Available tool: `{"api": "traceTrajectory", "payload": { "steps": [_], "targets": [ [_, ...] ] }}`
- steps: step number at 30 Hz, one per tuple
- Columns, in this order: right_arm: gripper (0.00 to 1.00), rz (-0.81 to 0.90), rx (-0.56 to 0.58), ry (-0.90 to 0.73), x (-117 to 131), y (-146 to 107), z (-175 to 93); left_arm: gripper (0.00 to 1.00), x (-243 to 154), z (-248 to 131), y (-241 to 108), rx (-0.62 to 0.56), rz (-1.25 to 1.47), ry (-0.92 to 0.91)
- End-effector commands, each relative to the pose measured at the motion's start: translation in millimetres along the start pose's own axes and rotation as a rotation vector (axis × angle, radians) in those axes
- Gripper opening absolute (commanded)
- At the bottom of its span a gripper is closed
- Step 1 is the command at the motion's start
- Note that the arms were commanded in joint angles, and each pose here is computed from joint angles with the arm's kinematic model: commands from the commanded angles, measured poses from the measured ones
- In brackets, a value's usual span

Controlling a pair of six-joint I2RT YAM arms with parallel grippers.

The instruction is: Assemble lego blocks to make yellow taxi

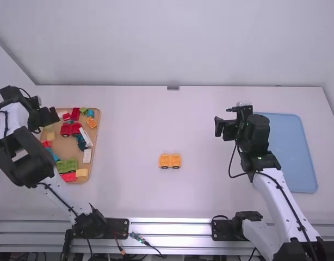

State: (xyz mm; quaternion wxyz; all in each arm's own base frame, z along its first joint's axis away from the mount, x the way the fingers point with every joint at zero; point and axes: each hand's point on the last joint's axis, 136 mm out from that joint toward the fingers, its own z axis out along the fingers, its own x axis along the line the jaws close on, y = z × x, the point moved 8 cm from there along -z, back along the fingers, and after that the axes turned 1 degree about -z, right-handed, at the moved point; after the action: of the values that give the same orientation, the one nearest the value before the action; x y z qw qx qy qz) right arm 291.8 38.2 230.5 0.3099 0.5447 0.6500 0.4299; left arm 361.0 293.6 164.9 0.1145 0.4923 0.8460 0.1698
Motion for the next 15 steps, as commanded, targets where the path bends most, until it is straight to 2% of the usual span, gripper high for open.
{"api": "traceTrajectory", "payload": {
  "steps": [1, 10, 15],
  "targets": [
    [0.99, -0.009, -0.060, 0.004, 2, 20, -7, 0.91, 11, 15, 2, 0.035, 0.011, 0.073],
    [0.99, -0.019, -0.058, 0.003, 2, 20, -7, 0.80, 18, 56, -11, 0.111, 0.063, 0.092],
    [0.99, -0.030, -0.055, 0.003, 2, 19, -7, 0.75, 31, 65, -18, 0.098, 0.027, 0.080]
  ]
}}
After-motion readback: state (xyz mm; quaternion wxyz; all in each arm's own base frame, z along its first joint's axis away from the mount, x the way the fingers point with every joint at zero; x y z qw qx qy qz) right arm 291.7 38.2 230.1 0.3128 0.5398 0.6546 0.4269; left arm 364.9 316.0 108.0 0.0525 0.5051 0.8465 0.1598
